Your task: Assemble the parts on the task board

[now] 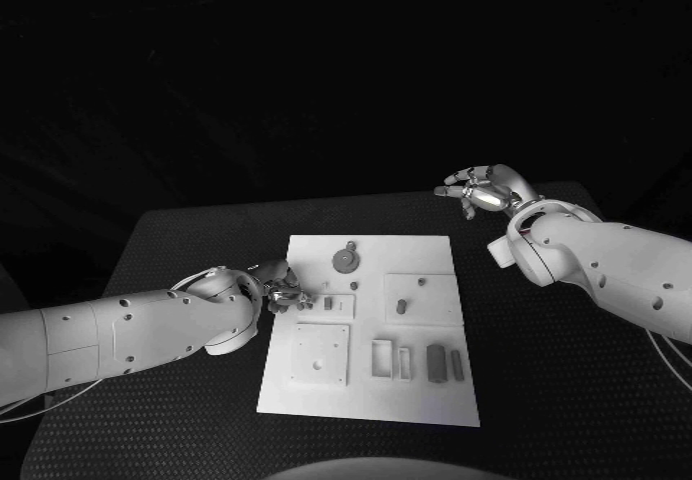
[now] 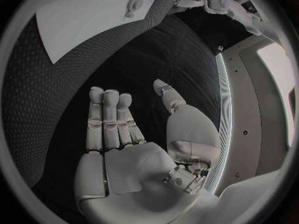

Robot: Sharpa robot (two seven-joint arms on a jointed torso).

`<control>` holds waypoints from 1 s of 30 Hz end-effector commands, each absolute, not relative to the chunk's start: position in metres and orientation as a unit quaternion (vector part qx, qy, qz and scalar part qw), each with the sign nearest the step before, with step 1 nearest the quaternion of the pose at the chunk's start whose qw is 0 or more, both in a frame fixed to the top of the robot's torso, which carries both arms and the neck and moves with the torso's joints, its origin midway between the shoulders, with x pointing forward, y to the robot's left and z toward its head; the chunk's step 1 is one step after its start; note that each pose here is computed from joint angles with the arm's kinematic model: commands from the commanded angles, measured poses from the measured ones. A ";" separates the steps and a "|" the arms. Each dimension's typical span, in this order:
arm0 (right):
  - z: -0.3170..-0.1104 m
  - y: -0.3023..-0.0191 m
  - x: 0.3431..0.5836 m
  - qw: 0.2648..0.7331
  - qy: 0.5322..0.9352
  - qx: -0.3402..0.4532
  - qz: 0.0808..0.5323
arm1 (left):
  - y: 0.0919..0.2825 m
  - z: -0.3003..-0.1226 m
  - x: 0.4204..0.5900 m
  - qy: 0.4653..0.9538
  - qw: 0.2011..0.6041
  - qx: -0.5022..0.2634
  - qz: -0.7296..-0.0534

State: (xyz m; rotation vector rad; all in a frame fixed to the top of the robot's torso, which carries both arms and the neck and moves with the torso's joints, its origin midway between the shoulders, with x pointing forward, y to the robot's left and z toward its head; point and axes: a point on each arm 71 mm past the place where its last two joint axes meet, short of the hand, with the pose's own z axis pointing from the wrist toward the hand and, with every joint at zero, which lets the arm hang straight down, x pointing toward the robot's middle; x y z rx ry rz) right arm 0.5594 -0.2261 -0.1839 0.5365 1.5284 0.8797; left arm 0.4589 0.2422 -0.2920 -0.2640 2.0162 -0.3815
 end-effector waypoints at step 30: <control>-0.185 -0.225 0.559 0.601 0.663 0.226 0.384 | 0.238 -0.291 0.458 0.834 0.509 -0.124 -0.174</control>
